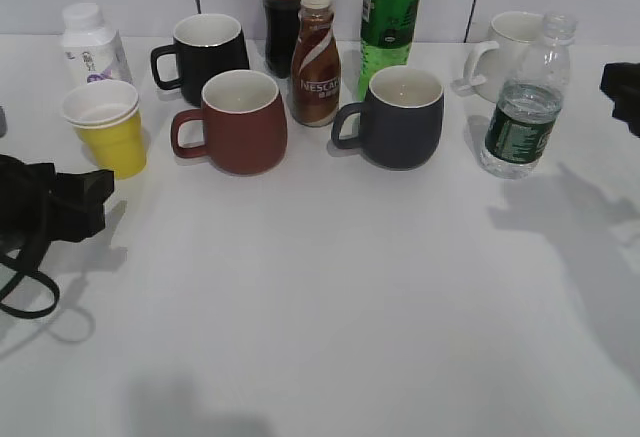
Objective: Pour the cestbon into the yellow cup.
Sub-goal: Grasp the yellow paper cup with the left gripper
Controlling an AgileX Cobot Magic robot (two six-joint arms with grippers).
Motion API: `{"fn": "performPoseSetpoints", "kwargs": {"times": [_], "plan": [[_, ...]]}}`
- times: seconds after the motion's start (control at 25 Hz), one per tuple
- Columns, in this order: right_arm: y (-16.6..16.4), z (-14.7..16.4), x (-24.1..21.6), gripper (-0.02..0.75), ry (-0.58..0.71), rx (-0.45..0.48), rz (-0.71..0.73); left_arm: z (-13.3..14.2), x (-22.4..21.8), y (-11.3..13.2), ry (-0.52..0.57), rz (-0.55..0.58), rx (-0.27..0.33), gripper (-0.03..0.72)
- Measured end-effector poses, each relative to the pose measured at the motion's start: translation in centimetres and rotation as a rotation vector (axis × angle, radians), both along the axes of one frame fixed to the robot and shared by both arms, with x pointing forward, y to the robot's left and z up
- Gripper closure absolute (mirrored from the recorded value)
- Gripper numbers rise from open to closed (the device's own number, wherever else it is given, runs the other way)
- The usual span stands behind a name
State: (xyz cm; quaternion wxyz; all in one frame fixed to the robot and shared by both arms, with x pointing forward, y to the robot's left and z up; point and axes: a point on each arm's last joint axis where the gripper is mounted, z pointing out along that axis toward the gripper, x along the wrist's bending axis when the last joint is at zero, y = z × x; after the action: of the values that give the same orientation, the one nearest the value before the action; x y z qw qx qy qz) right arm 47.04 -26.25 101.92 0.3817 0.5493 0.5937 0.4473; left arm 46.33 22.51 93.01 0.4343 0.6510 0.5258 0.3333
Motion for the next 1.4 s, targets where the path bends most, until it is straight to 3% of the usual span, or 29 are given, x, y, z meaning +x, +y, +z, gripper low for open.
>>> {"fn": "performPoseSetpoints", "kwargs": {"times": [0.24,0.52,0.76,1.08,1.4], "plan": [[0.2,-2.3,0.0,0.268,-0.045,0.042,0.012,-1.7,1.1,-0.1,-0.089,0.016,0.011,0.179],[1.0,-4.1,0.3,0.269,-0.057,0.002,0.107,-2.5,1.8,-0.2,-0.205,0.022,0.011,0.165],[1.2,-4.7,0.7,0.269,-0.070,-0.003,0.126,-4.2,2.4,-0.5,-0.178,0.022,0.029,0.071],[1.3,-4.6,0.8,0.269,-0.090,-0.001,0.131,-6.2,4.0,-0.8,-0.143,0.053,0.043,0.061],[1.3,-5.5,1.1,0.269,-0.060,-0.004,0.132,-5.6,5.8,-1.4,-0.199,0.066,0.029,0.061]]}}
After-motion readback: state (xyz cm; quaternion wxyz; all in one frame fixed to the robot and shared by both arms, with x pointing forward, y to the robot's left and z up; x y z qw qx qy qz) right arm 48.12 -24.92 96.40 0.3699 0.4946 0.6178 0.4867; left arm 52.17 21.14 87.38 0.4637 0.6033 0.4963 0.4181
